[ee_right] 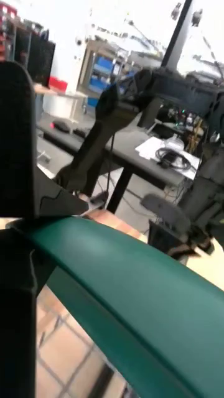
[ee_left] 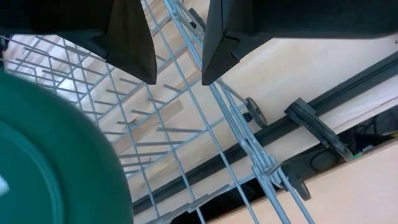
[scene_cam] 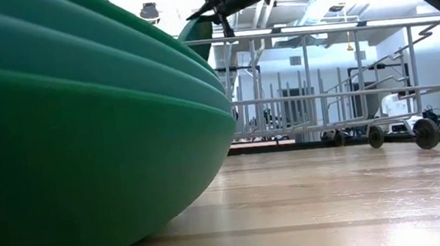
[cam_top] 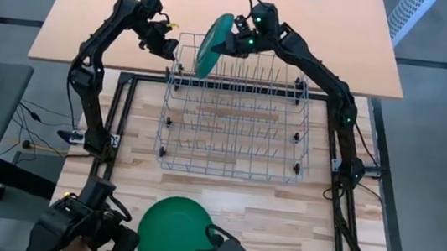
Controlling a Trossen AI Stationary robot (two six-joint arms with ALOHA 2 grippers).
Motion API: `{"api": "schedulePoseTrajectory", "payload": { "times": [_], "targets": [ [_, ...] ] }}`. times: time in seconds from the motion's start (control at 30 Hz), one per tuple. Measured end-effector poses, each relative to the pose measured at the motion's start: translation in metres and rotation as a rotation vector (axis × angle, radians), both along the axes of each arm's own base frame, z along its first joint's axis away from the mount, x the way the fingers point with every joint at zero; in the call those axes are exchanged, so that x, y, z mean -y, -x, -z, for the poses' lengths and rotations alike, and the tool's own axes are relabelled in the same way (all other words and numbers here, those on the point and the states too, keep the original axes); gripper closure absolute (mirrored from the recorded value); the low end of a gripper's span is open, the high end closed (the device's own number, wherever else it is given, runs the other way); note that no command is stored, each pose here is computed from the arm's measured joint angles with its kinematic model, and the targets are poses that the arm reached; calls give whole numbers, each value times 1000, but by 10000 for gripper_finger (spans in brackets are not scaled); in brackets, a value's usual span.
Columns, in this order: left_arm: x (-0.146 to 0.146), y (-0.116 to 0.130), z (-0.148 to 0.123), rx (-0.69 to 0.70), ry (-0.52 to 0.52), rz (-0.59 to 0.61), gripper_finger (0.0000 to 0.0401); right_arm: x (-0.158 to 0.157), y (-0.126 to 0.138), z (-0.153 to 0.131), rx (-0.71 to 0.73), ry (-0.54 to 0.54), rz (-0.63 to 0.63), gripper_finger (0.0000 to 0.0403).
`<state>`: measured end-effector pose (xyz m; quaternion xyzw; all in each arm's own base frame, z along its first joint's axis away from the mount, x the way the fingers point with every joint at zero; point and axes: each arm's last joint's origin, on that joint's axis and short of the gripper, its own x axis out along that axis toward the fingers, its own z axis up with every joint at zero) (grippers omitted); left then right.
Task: Sort dishes
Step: Put the dark blue plate in the dish rack
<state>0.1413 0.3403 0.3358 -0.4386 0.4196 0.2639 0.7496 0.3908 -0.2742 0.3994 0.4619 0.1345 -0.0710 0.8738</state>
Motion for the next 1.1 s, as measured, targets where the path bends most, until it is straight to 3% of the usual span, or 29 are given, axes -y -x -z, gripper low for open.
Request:
{"api": "schedulePoseTrajectory", "payload": {
  "times": [0.37, 0.57, 0.8, 1.1],
  "targets": [
    [-2, -1, 0, 9, -29, 7, 278, -6, -6, 8, -20, 53, -49, 398],
    [-3, -2, 0, 12, -36, 6, 278, -13, -11, 9, -45, 93, -3, 398],
    [-4, -3, 0, 17, -49, 7, 278, -5, -27, 32, -68, 72, 23, 398],
    [-3, -3, 0, 17, -46, 8, 278, -7, -31, 29, -20, 49, 20, 398]
  ]
}}
